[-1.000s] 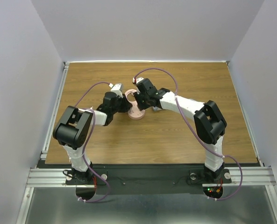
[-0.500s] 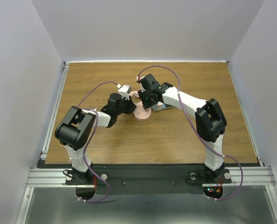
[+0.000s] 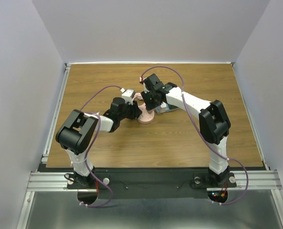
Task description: Insert the plug
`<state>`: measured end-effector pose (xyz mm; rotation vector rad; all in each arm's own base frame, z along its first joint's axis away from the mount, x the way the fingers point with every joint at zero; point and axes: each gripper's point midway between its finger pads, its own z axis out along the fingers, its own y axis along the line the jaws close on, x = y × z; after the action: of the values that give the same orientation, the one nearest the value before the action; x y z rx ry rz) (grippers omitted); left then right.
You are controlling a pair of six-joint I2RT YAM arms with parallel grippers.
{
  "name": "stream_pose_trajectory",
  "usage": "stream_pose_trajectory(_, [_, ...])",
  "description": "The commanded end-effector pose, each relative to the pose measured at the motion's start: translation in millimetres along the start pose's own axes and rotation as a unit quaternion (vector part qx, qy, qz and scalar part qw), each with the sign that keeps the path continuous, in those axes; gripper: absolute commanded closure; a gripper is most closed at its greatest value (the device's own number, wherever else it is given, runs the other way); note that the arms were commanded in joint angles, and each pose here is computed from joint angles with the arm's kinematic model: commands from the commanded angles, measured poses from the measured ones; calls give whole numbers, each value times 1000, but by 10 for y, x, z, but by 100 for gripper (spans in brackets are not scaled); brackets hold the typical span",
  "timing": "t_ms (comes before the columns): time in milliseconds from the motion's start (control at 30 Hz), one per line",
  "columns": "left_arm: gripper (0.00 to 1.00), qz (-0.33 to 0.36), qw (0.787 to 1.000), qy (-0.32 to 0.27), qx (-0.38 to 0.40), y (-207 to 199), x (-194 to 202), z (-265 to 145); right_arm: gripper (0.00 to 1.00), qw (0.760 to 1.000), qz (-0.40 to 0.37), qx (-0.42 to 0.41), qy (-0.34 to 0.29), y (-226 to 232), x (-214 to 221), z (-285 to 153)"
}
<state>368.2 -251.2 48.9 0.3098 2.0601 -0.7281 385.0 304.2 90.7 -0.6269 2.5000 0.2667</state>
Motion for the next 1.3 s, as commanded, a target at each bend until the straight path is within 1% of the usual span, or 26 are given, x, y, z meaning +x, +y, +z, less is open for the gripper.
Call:
stream_pose_trajectory(0, [53,-3,998,41,43,-177,257,-32,99,997,12,-26,-75,80,-456,-309])
stream_pose_trajectory(133, [53,-6,998,45,47,-189,295,-7,100,997,11,-12,-82,20,-476,-362])
stream_pose_trajectory(300, [60,-9,997,53,46,-176,359,10,100,994,5,11,-107,-75,-597,-556])
stream_pose_trajectory(500, [61,-8,997,58,45,-177,386,31,100,992,-3,18,-123,-107,-668,-709])
stream_pose_trajectory(667, [61,-2,997,57,44,-185,377,27,100,996,-16,8,-84,-71,-482,-571])
stream_pose_trajectory(700, [61,-1,998,58,39,-169,386,16,100,998,-17,8,-65,-85,-383,-523])
stream_pose_trajectory(900, [61,5,998,58,35,-155,375,13,99,1000,-24,-3,-7,-75,-9,-421])
stream_pose_trajectory(1067, [62,7,997,60,37,-156,378,20,100,999,-27,-13,17,-48,161,-371])
stream_pose_trajectory(1267, [62,8,998,60,35,-149,385,10,100,999,-37,1,34,-111,256,-298])
